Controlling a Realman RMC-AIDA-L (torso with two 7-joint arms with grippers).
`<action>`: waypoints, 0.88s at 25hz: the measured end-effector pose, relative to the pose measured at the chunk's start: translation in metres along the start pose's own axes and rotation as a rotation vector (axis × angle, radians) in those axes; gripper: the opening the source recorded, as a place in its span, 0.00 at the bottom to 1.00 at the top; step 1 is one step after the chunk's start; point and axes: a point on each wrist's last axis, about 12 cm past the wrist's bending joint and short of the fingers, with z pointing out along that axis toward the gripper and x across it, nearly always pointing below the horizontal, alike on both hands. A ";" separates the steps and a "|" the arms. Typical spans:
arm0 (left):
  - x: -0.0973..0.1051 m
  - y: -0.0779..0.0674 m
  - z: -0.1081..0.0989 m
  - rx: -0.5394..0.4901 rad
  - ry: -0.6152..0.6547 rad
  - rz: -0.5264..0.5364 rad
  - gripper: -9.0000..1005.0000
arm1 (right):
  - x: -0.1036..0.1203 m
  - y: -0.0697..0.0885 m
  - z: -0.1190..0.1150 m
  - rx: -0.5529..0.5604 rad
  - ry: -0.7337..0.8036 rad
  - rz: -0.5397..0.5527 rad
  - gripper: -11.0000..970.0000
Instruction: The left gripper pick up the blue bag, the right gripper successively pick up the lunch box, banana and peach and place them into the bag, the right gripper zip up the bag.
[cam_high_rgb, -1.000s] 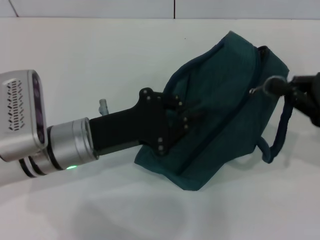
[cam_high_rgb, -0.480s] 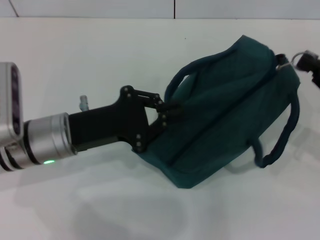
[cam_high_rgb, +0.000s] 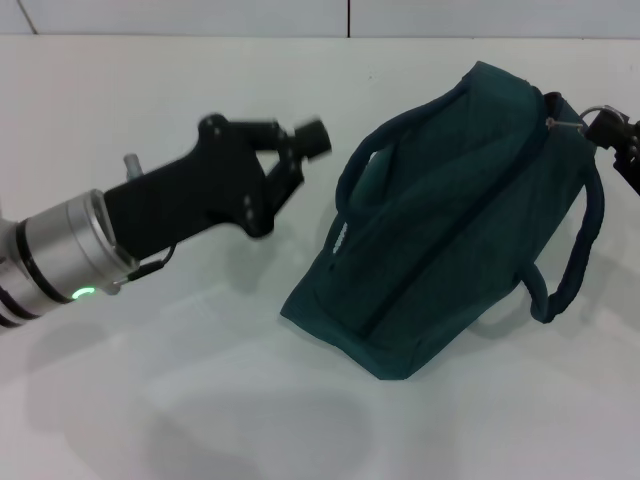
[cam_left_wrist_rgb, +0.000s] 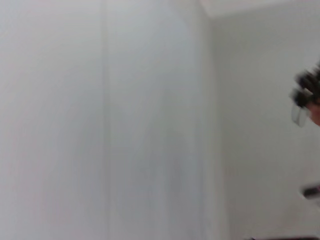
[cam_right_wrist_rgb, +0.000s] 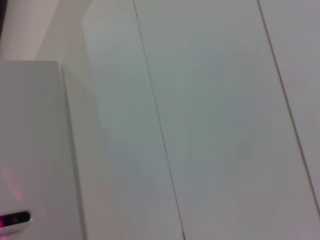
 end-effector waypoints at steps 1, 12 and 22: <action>0.001 -0.002 0.001 -0.021 -0.016 -0.006 0.02 | 0.000 0.000 0.000 -0.002 -0.002 0.002 0.02; -0.030 0.005 0.037 0.189 0.025 -0.207 0.22 | -0.003 0.001 0.004 -0.028 -0.010 0.003 0.03; -0.031 0.017 0.093 0.199 0.310 -0.285 0.72 | -0.003 0.000 0.013 -0.055 0.003 -0.001 0.03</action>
